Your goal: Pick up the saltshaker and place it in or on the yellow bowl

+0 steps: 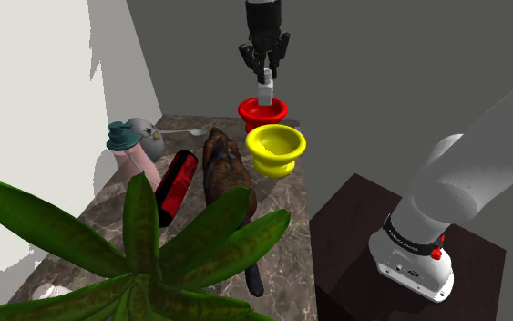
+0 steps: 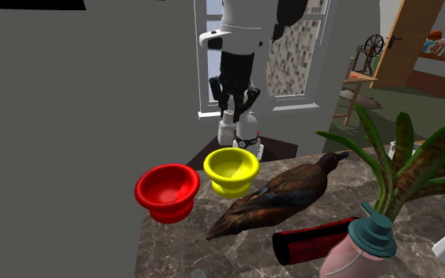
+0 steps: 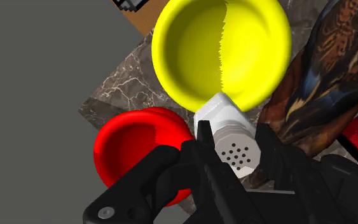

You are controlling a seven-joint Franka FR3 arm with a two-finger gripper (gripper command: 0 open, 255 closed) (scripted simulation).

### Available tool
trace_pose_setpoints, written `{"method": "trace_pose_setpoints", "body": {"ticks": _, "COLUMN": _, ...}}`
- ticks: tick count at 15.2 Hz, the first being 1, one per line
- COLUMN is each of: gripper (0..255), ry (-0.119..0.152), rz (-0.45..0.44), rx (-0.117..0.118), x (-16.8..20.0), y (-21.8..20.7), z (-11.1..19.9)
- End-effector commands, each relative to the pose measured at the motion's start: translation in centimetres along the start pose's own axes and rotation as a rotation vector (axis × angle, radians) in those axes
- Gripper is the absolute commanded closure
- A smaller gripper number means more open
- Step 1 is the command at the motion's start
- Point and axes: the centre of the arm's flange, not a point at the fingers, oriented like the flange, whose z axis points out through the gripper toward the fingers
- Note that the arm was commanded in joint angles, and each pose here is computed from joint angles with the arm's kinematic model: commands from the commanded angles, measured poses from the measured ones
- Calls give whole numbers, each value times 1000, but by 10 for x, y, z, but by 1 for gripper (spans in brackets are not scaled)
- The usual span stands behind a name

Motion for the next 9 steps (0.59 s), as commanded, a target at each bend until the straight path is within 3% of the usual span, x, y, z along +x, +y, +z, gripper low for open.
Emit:
{"method": "trace_pose_setpoints", "body": {"ticks": 1, "gripper": 255, "ry": 0, "rz": 0, "rx": 0, "x": -26, "y": 9, "z": -5}}
{"method": "trace_pose_setpoints", "body": {"ticks": 2, "gripper": 255, "ry": 0, "rz": 0, "rx": 0, "x": -40, "y": 12, "z": -7}}
{"method": "trace_pose_setpoints", "body": {"ticks": 9, "gripper": 255, "ry": 0, "rz": 0, "rx": 0, "x": -41, "y": 8, "z": 30}}
